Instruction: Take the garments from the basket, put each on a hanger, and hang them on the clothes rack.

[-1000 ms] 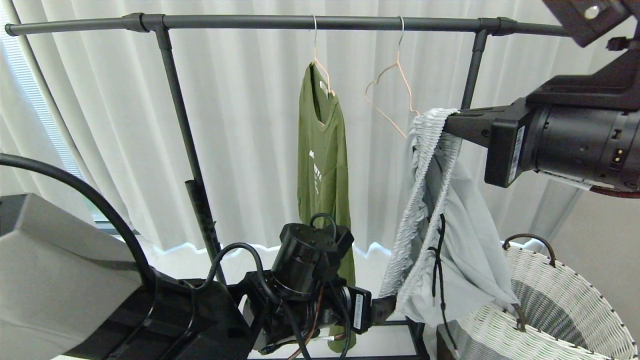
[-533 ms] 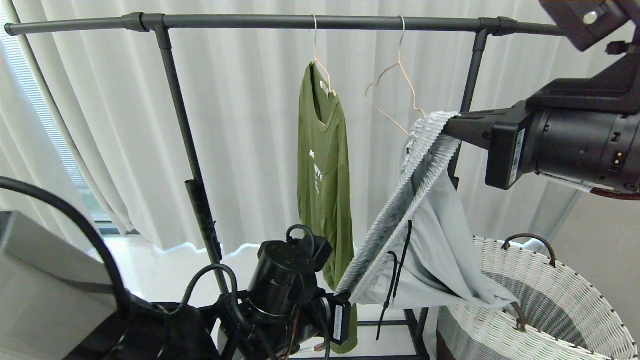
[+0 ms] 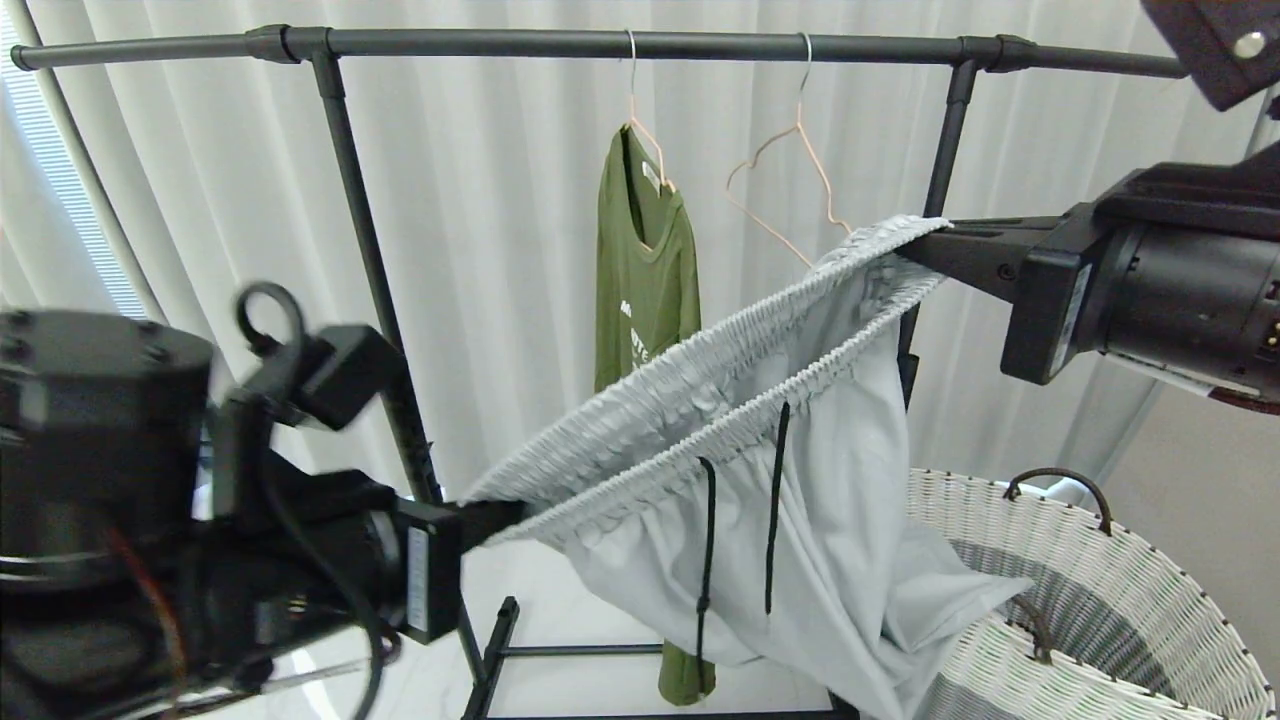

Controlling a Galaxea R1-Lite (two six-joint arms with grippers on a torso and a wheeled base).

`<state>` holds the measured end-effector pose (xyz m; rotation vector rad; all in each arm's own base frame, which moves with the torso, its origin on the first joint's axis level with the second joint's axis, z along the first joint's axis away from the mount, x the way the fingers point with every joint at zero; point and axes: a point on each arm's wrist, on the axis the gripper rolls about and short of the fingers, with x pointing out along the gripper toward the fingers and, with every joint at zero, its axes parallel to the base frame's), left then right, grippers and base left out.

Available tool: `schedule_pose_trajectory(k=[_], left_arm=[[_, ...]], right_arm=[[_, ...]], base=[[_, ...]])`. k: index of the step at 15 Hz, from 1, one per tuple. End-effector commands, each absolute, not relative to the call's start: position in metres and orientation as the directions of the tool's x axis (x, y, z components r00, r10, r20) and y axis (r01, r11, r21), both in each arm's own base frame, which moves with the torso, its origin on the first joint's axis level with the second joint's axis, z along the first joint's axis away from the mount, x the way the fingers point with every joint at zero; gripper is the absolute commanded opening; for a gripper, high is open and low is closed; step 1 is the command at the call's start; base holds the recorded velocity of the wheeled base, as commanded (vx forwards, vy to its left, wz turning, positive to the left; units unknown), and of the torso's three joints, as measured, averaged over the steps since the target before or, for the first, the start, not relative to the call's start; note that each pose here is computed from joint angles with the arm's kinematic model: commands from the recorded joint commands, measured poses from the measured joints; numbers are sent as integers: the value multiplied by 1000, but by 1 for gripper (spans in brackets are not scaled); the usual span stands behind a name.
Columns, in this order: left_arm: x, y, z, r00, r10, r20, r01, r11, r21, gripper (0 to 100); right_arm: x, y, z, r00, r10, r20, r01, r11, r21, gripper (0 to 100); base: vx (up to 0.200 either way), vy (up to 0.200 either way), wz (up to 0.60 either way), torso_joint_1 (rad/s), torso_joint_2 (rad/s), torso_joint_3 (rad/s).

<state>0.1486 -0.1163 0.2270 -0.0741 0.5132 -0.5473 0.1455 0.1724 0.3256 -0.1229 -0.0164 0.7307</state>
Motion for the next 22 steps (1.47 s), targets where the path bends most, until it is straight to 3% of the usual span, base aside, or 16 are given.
schedule_pose_trajectory(k=[1,4,7,9,11,13,16,18,19,22], left_arm=[[110,-75,305,833,-495,-247,462,868,-180,0],[119,-77,332,894,-384,-232,386,922,-36,0],[129,-89,364,896,-419,-148,428,903,31,0],[131,-97,375,885,-447,-128,454,891,28,0],[121,-110,373,827,-529,-190,544,838,39,0],[113,-119,367,781,-575,-243,602,797,48,0],[121,-131,364,771,-580,-263,612,789,53,0],[123,-134,366,772,-583,-254,612,790,48,0],[126,-137,367,776,-587,-232,610,791,39,0],[139,-146,368,794,-581,-182,594,804,28,0]], right_arm=[[135,158,327,748,664,-11,-659,741,-132,0],[132,139,333,780,626,15,-615,770,-170,0],[130,134,357,777,627,55,-609,770,-189,0],[120,124,381,760,650,2,-637,746,-196,0],[104,107,403,738,664,-119,-673,712,-200,0],[90,94,407,693,685,-225,-721,666,-190,0],[69,74,402,659,694,-290,-750,637,-180,0],[51,61,397,539,769,-343,-839,527,-137,0],[42,57,392,437,819,-372,-896,432,-101,0],[31,61,385,217,881,-421,-971,237,-4,0]], base=[[0,0,0,0,0,0],[0,0,0,0,0,0],[0,0,0,0,0,0],[0,0,0,0,0,0],[0,0,0,0,0,0],[0,0,0,0,0,0],[0,0,0,0,0,0],[0,0,0,0,0,0],[0,0,0,0,0,0],[0,0,0,0,0,0]])
